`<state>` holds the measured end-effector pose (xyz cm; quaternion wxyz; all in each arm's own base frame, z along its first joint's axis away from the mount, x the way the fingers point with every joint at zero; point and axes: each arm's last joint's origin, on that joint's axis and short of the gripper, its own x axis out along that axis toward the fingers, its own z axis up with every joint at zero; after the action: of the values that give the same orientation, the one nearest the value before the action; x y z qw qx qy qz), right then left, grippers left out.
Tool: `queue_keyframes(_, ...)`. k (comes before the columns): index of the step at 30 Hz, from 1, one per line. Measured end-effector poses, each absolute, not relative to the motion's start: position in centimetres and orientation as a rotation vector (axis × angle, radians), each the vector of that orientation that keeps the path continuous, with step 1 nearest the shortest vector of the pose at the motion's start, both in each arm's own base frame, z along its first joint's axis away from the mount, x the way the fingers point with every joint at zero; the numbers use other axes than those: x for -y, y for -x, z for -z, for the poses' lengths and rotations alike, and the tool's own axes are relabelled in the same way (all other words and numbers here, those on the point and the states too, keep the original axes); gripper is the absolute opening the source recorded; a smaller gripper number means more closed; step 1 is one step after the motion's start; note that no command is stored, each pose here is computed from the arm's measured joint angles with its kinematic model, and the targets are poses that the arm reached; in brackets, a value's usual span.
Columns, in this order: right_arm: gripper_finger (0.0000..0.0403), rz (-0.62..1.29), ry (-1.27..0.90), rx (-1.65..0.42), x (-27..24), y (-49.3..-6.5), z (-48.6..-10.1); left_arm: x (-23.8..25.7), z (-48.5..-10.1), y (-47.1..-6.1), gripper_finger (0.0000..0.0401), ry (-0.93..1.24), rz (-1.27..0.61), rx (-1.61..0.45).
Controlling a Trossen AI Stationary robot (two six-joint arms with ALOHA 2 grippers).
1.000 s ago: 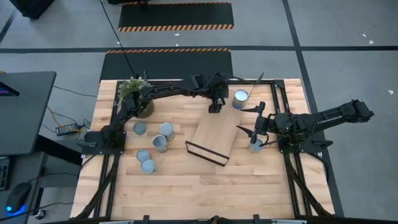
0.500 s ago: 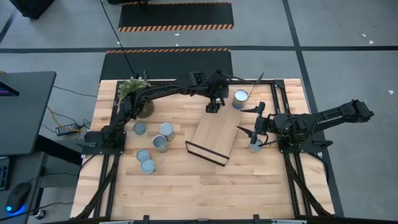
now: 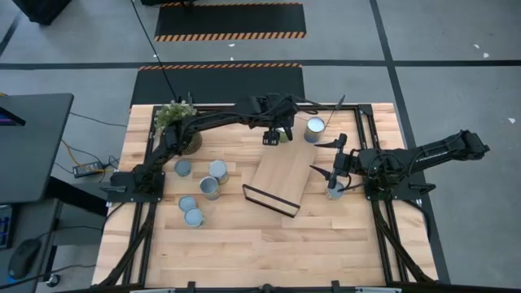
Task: Pick and place cans onto a shelf
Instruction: Put the canned oranges on the shelf
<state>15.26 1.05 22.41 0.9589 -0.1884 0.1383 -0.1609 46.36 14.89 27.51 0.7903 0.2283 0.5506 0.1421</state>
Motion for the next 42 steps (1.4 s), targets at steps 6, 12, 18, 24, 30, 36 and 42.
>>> queue_keyframes(6,0.0350,0.320,0.381,-0.278,-1.1,-15.3,-22.4,-15.2,-25.9,-47.1,0.0376,-0.520,-0.320,-1.208)
queue_keyframes(12,0.0350,0.319,0.382,-0.279,-1.1,-15.3,-22.4,-15.5,-25.2,-48.2,0.0376,-0.561,-0.342,-1.154)
queue_keyframes(18,0.0350,0.319,0.383,-0.281,-1.1,-15.3,-22.4,-15.6,-25.1,-48.7,0.0376,-0.566,-0.358,-1.110)
queue_keyframes(24,0.0350,0.344,0.377,-0.283,-1.0,-15.2,-22.4,-14.9,-25.6,-48.6,0.0376,-0.551,-0.340,-1.107)
queue_keyframes(30,0.0350,0.545,0.282,-0.317,-0.1,-14.9,-22.0,-11.5,-28.6,-47.7,0.0376,-0.514,-0.324,-1.073)
queue_keyframes(36,0.0350,0.672,0.166,-0.418,1.9,-14.8,-20.8,-9.0,-30.2,-46.2,0.0376,-0.420,-0.335,-1.110)
queue_keyframes(42,0.0350,0.752,0.053,-0.496,3.7,-15.2,-19.5,-7.5,-30.3,-45.2,0.0376,-0.322,-0.335,-1.182)
